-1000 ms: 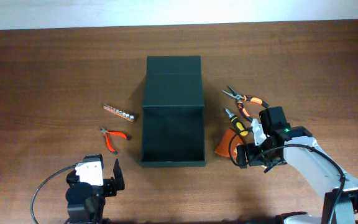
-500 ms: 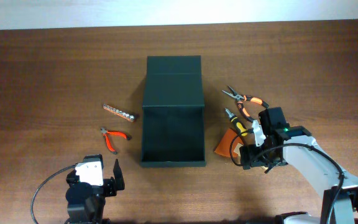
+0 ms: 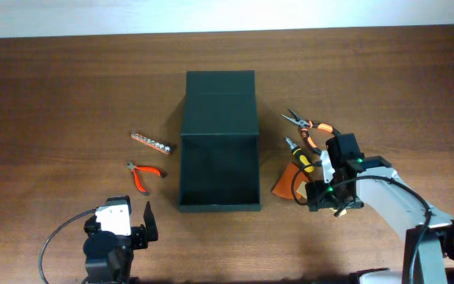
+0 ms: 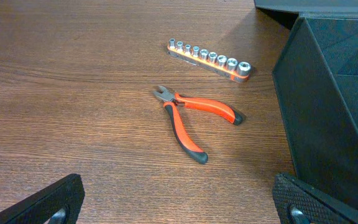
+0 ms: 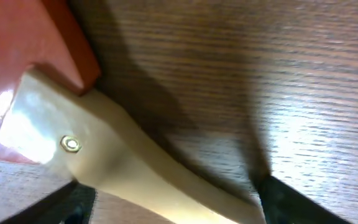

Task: Pack container
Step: 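Close the right gripper on the scraper handle and lift it, then carry the scraper over the green box and lower it inside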

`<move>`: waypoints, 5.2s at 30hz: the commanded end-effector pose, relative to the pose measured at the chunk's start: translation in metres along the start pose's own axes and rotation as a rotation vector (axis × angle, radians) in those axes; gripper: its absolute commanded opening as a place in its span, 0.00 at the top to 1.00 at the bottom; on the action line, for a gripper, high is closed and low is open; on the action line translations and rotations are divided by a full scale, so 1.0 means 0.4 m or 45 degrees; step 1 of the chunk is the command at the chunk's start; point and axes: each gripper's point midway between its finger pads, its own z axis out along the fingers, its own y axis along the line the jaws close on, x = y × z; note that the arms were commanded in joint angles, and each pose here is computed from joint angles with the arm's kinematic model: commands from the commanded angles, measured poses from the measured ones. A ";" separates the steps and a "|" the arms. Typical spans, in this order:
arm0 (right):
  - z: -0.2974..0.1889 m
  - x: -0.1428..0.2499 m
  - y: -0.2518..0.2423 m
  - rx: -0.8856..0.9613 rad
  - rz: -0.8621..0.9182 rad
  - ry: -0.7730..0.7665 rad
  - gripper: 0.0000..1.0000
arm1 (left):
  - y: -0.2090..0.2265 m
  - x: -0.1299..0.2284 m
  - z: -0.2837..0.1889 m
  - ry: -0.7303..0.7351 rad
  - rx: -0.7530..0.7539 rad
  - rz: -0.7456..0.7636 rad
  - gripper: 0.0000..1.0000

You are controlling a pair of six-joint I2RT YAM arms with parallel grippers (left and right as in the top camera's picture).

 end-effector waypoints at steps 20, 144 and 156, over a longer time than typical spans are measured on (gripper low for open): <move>0.037 0.036 0.115 -0.030 -0.194 0.065 0.54 | 0.003 0.001 0.001 -0.007 -0.006 -0.016 0.01; -0.124 -0.131 0.581 -0.050 -0.779 -0.092 0.89 | 0.003 0.001 0.001 -0.007 -0.006 -0.016 0.01; -0.126 -0.140 0.590 -0.060 -0.793 -0.118 0.43 | 0.003 0.001 0.001 -0.007 -0.006 -0.016 0.01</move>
